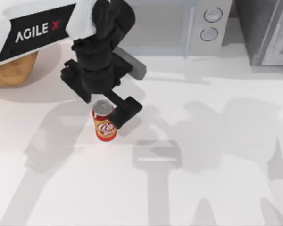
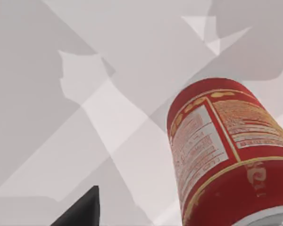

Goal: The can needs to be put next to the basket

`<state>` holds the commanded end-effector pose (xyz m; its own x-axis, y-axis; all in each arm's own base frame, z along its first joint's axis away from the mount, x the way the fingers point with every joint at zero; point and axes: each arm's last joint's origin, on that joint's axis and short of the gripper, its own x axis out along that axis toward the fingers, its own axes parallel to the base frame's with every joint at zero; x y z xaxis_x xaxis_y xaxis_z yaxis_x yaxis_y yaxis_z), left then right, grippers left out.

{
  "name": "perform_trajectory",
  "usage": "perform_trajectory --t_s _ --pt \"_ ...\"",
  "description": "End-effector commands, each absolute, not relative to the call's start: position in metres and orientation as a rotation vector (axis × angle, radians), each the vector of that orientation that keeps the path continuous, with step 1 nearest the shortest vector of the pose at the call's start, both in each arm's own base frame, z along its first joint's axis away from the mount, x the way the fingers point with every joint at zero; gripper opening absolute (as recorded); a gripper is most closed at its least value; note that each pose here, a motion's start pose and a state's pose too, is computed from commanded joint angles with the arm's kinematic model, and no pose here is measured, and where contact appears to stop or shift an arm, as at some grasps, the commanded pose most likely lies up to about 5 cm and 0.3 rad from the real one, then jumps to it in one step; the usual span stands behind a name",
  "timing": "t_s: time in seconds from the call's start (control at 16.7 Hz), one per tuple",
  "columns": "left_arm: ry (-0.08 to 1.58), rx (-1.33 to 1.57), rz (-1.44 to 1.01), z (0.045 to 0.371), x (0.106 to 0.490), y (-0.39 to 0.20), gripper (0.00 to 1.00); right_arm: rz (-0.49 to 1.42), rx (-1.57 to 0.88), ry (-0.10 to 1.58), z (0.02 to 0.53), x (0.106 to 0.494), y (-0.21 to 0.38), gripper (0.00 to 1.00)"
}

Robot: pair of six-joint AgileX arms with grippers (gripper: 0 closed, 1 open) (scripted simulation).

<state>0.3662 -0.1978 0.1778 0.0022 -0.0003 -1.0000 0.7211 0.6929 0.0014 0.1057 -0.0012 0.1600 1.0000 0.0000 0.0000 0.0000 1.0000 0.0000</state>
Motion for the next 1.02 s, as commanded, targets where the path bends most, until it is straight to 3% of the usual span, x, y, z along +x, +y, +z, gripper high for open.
perform_trajectory --t_s 0.42,1.02 --pt "1.476 0.63 -0.629 0.16 0.365 -0.198 1.0 0.0 0.0 0.0 0.16 0.106 -0.001 1.0" --pt "1.476 0.63 -0.629 0.16 0.365 -0.198 0.25 0.0 0.0 0.0 0.16 0.106 -0.001 1.0"
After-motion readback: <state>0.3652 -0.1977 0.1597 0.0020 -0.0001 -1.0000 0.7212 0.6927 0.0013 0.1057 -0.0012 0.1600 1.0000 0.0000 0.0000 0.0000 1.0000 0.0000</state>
